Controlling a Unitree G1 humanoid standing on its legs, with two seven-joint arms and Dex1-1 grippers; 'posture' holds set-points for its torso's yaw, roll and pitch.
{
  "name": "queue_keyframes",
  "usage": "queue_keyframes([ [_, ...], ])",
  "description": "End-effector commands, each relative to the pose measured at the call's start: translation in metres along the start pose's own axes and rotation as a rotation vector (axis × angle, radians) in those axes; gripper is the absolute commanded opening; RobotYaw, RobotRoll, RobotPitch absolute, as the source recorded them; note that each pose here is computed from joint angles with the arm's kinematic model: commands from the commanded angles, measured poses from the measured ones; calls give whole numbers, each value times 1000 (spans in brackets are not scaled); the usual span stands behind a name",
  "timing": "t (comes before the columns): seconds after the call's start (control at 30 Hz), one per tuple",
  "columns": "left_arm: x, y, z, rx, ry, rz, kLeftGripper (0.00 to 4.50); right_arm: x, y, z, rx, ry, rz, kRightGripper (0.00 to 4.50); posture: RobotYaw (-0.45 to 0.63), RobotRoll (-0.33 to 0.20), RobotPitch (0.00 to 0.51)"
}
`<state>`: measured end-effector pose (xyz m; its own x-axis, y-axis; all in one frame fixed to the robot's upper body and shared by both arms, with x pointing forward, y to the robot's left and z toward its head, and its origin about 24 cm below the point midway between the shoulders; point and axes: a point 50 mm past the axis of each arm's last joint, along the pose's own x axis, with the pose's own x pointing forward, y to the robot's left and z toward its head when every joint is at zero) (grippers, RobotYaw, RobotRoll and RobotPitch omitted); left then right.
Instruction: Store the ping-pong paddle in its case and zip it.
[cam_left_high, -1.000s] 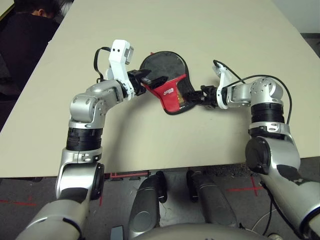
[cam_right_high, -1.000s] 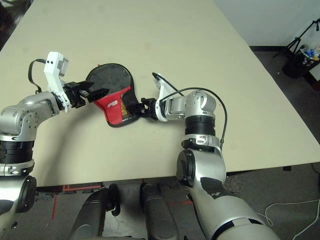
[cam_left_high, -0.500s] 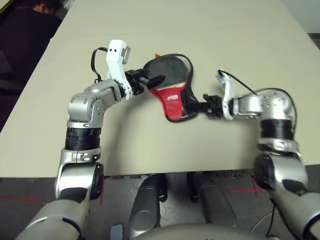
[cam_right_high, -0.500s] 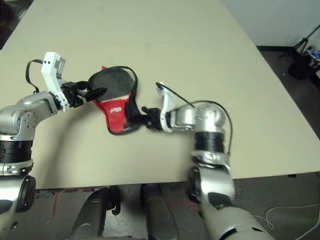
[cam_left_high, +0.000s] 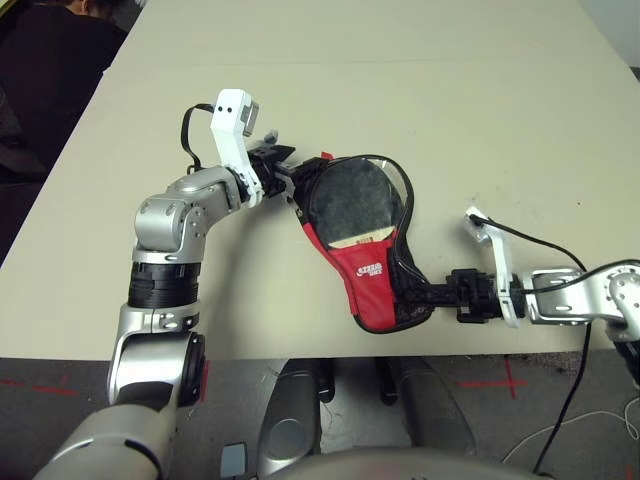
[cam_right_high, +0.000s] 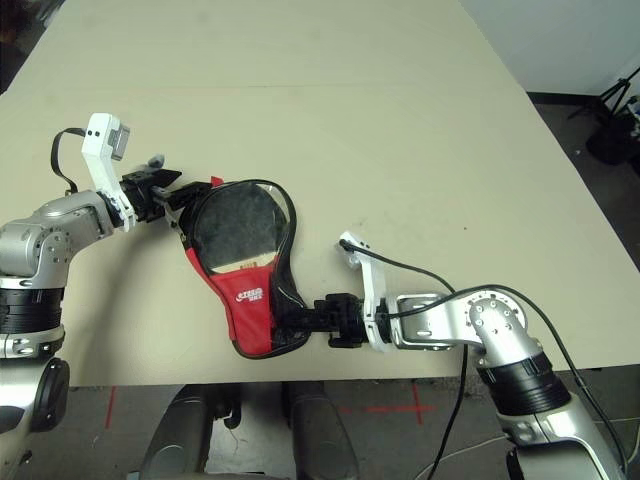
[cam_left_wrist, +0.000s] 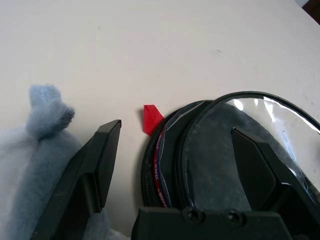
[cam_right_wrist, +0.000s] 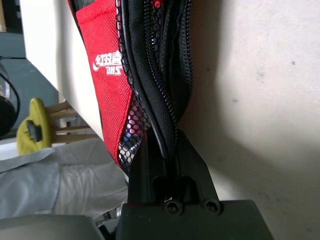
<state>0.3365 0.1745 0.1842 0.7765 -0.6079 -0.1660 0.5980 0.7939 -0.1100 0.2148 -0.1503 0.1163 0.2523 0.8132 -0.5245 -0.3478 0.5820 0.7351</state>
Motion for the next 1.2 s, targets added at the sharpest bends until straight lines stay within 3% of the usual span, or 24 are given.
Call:
queue_keyframes([
  [0.03, 3, -4, -9, -2, 27, -16, 4500, 3, -3, -15, 3, 68, -51, 34, -31, 0, 243],
  [0.27, 4, -7, -9, 4, 25, -32, 4500, -10, -2, -11, -59, 55, -138, 34, -46, 0, 237],
  [0.3, 4, -7, -9, 7, 26, -31, 4500, -12, -1, -8, -70, 43, -156, 677, -47, 0, 237],
  [0.43, 3, -4, -2, 30, 14, -22, 4500, -31, 0, 7, -131, 44, -207, 1852, -47, 0, 234],
  [0.6, -2, 6, 9, 73, 2, 2, 4500, -57, 19, 46, -264, 40, -214, 3400, -56, 0, 233],
  [0.73, -6, 13, 18, 127, 10, 18, 4500, -46, 37, 84, -444, -57, -234, 4472, -65, 0, 224],
  [0.93, -18, 33, 27, 250, 55, 71, 4500, 5, 46, 104, -784, 8, -305, 4472, -57, 0, 216],
  [1.2, -32, 48, 31, 381, 95, 160, 4500, 37, 38, 103, -941, 100, -279, 4472, -26, 0, 231],
])
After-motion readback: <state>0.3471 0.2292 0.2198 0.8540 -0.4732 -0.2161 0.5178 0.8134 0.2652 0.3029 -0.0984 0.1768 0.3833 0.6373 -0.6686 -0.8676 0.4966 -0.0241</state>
